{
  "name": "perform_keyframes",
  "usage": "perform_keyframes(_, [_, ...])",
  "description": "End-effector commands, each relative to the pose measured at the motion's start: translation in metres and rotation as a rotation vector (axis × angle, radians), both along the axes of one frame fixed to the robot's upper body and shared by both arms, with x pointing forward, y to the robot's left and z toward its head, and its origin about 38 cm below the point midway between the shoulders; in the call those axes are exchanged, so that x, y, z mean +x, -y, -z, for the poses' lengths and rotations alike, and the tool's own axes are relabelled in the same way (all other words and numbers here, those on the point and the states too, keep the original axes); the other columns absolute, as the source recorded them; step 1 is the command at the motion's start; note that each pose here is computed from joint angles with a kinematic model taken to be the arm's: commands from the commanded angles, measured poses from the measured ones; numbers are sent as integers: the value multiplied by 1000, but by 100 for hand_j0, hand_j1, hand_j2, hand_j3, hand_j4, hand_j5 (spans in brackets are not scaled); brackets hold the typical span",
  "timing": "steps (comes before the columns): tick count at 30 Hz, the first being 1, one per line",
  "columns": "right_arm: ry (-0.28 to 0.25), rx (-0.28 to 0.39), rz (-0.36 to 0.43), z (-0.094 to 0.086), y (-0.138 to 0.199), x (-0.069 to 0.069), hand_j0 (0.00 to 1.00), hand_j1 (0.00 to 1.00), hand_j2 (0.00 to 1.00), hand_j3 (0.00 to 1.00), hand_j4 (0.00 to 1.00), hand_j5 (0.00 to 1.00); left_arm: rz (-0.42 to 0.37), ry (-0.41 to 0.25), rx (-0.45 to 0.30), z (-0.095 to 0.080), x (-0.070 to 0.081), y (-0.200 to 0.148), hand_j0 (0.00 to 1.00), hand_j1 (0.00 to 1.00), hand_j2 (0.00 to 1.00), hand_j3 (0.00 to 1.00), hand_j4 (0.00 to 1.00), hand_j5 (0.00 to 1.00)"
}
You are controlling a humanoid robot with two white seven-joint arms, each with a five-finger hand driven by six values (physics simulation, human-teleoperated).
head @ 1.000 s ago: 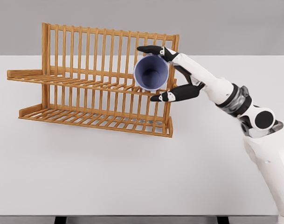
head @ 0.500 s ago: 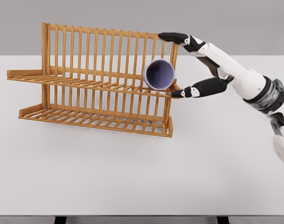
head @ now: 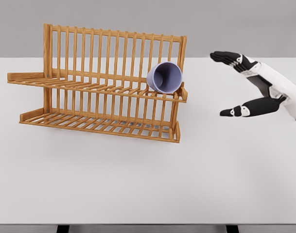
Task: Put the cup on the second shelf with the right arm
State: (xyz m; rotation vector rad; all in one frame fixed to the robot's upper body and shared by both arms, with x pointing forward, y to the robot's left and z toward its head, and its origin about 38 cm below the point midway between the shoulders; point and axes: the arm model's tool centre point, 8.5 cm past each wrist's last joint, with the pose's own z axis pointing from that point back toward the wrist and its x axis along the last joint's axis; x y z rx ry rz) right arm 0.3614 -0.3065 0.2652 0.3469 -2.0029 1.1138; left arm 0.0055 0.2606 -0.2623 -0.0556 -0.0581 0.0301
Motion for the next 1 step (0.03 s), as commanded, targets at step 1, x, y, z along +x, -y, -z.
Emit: perform_keyframes(1, [2, 3, 3, -2, 2, 0, 99, 99, 99, 99, 99, 99, 0, -1, 0, 0, 0, 0, 100, 100, 100, 100, 100, 100])
